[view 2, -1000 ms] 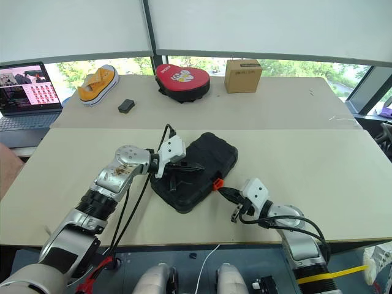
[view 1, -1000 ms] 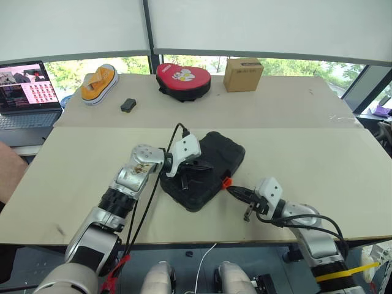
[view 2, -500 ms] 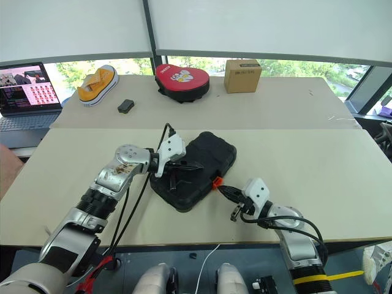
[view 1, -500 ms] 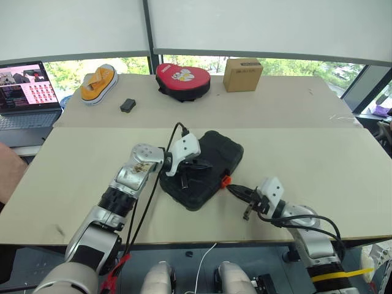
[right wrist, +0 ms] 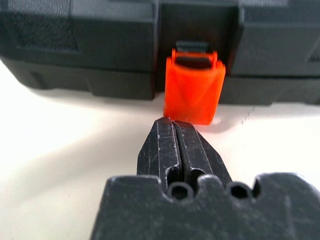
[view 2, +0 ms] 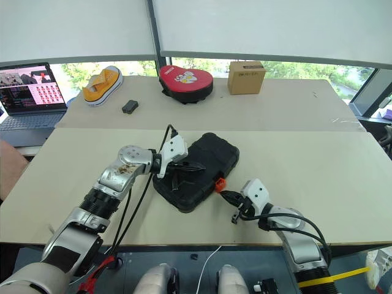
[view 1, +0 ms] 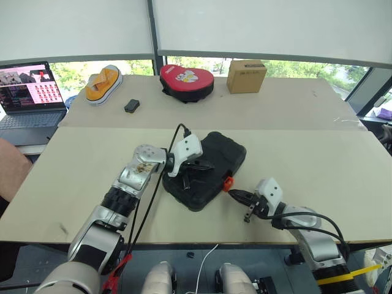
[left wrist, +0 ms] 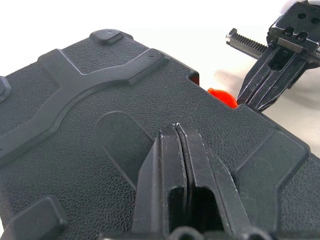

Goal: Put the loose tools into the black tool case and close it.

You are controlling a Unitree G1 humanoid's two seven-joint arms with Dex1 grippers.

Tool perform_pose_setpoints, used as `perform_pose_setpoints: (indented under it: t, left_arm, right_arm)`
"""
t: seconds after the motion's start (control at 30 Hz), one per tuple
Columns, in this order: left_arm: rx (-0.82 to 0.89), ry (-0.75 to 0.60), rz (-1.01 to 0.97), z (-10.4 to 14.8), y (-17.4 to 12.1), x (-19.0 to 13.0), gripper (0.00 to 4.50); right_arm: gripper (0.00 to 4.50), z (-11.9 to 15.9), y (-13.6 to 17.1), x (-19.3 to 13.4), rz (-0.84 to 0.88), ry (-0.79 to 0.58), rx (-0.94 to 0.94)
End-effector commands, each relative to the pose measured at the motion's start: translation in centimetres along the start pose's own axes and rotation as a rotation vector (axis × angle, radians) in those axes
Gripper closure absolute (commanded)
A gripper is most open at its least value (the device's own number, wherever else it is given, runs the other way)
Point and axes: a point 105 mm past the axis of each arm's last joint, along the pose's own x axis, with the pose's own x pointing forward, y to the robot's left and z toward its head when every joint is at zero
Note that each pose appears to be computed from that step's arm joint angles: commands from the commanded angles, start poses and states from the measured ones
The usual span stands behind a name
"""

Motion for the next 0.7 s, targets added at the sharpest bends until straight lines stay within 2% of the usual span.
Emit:
perform_pose_setpoints:
  t: [0.03,0.17,0.33,0.7]
  left_arm:
    - [-0.120,0.168,-0.020,-5.2,-1.1,0.3,4.44]
    - [-0.119,0.169,-0.016,-5.2,-1.0,0.4,4.44]
    - [-0.140,0.198,-0.006,-5.8,-0.8,0.3,4.44]
    - [-0.258,0.290,-0.040,-8.3,-2.0,-0.1,4.44]
  right_arm:
    - [4.50,0.1,-0.8,-0.3,-0.032,0.024,-0.026]
    - [4.50,-0.4,-0.8,0.6,-0.038,0.049,-0.021]
    - [4.50,-0.3,-0.7,2.1,-0.031,0.006,-0.017]
    - [4.50,3.2,-0.6,3.0,-0.043,-0.274,0.042]
